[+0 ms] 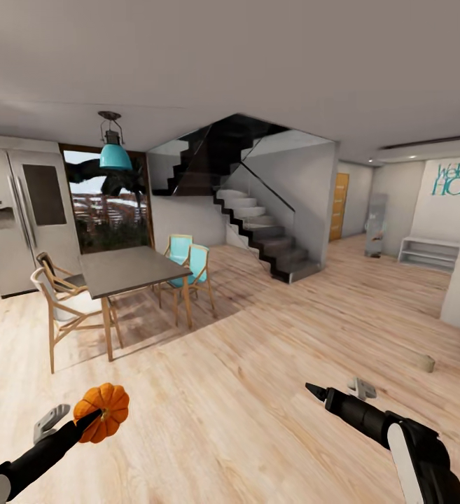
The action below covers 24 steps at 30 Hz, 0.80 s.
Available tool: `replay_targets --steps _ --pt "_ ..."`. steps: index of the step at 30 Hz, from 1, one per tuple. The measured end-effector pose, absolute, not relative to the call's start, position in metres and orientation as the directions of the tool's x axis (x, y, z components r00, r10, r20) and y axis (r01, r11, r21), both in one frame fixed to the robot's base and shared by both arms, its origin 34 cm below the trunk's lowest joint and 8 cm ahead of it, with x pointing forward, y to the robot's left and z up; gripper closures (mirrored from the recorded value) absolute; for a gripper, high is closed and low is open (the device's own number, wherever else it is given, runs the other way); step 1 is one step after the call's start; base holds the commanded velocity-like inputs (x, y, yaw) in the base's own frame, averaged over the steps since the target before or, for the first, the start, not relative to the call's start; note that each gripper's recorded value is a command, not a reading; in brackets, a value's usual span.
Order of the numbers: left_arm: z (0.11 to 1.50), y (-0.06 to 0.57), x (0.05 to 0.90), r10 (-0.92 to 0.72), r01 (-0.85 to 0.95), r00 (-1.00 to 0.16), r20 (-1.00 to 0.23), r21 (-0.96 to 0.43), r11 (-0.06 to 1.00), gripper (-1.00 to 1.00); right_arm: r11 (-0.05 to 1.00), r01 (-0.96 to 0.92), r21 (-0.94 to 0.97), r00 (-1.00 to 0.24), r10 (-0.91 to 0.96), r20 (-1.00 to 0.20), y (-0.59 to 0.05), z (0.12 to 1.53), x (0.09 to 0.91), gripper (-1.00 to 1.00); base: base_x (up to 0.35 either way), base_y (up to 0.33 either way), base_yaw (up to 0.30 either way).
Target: Place each of the two pumpkins and all three candles from the living room inside a cabinet in the living room (use any cabinet), then make sure every cabinet is closed, and position the cauldron so it is next to a table in the living room.
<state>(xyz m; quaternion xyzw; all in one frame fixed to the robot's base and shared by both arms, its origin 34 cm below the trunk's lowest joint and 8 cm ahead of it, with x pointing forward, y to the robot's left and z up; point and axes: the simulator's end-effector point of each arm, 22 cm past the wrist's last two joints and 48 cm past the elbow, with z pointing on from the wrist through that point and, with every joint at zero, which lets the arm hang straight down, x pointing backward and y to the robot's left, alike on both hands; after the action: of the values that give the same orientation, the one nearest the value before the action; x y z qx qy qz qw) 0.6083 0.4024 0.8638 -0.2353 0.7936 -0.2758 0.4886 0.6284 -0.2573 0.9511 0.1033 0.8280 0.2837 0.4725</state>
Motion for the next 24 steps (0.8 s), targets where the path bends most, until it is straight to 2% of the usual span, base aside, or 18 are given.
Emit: replay_targets --steps 8,24 --pt "0.855 0.401 0.605 -0.652 -0.119 -0.423 -0.629 -0.675 0.728 1.00 0.813 -0.103 0.573 -0.531 0.443 -0.723 -0.256 0.953 0.628 -1.00 0.270 0.172 0.246" --pt "0.852 0.401 0.604 -0.653 -0.122 -0.424 -0.627 -0.675 0.727 1.00 0.812 -0.104 0.574 -0.530 0.443 -0.723 -0.256 0.953 0.628 -1.00 0.305 0.147 0.019"
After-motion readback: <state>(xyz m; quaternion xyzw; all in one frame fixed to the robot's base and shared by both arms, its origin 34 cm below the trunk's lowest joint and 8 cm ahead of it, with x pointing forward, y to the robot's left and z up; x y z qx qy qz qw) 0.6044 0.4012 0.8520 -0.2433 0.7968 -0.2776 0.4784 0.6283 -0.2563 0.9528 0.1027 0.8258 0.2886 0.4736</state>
